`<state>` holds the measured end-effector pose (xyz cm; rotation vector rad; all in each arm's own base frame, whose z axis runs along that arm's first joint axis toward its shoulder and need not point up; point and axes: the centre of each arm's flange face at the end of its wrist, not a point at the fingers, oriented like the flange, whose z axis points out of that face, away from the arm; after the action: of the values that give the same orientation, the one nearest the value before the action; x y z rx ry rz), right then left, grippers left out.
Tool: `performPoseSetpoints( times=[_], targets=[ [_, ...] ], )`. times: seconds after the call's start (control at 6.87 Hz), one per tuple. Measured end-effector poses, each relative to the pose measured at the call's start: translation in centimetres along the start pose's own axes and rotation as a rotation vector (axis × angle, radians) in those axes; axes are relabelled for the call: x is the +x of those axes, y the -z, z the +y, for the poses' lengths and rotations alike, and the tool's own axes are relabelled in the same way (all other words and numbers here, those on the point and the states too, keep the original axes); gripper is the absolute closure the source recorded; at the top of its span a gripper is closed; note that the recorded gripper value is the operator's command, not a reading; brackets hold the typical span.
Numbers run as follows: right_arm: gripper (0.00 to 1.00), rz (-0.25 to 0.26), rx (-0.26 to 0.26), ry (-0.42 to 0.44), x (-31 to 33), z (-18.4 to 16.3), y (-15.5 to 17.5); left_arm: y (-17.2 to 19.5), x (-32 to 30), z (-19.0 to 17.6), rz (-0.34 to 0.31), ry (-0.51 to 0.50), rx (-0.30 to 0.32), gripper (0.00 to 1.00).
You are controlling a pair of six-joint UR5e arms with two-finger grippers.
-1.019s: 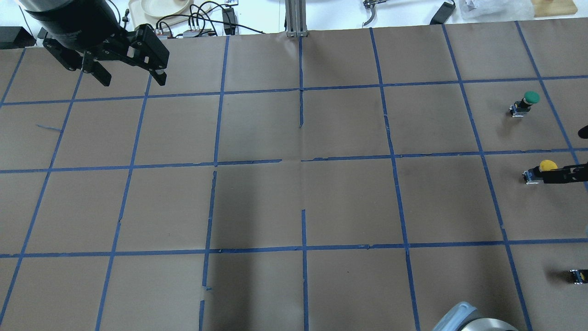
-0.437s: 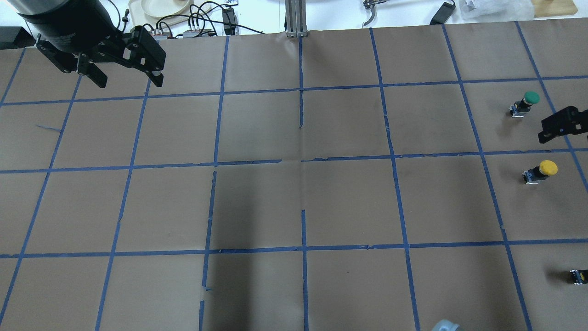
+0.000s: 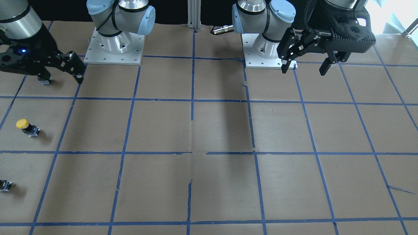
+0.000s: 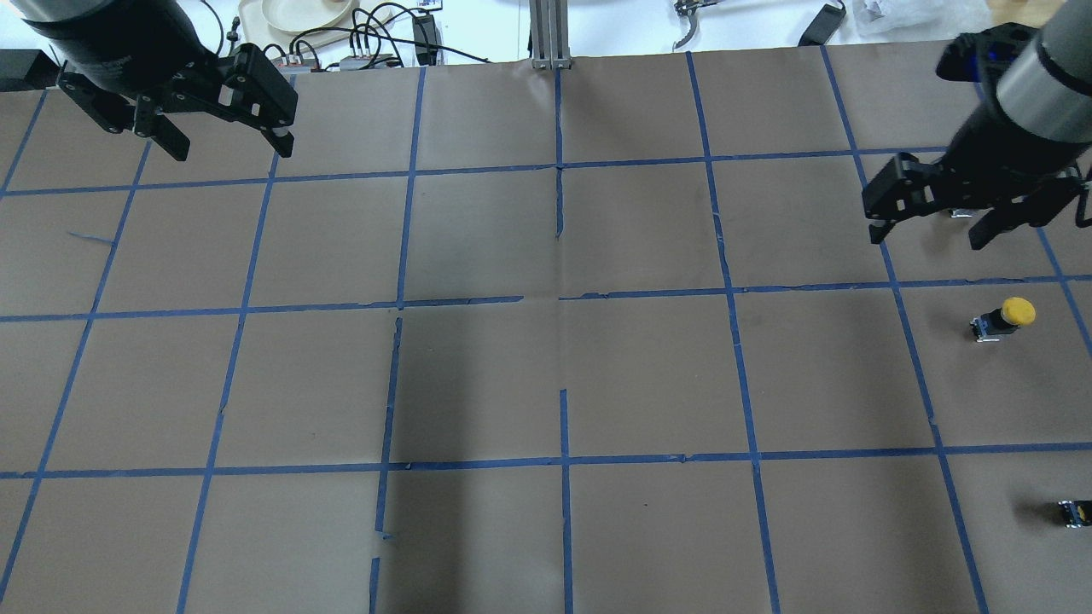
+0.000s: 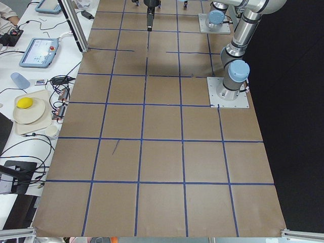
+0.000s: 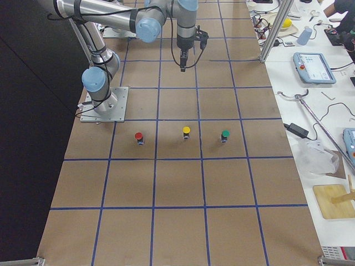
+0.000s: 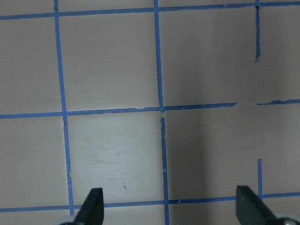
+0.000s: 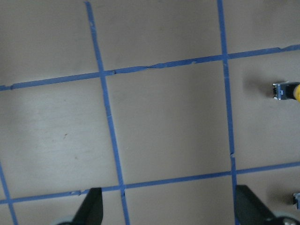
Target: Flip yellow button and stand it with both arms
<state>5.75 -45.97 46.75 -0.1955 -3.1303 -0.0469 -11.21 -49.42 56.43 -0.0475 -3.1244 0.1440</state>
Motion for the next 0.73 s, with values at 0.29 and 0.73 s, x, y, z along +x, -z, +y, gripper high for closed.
performPoseSetpoints(
  times=[0.29,0.73],
  targets=[
    [0.0,-0.008,-0.035,0.032,-7.1,2.1,2.1,-0.3,-0.1,0.0,0.002,-0.002,-0.003,0.0],
    [0.0,-0.016,-0.062,0.056,-8.4,2.9,2.2,-0.8,-0.2,-0.4,0.003,0.005,-0.012,0.0]
  ],
)
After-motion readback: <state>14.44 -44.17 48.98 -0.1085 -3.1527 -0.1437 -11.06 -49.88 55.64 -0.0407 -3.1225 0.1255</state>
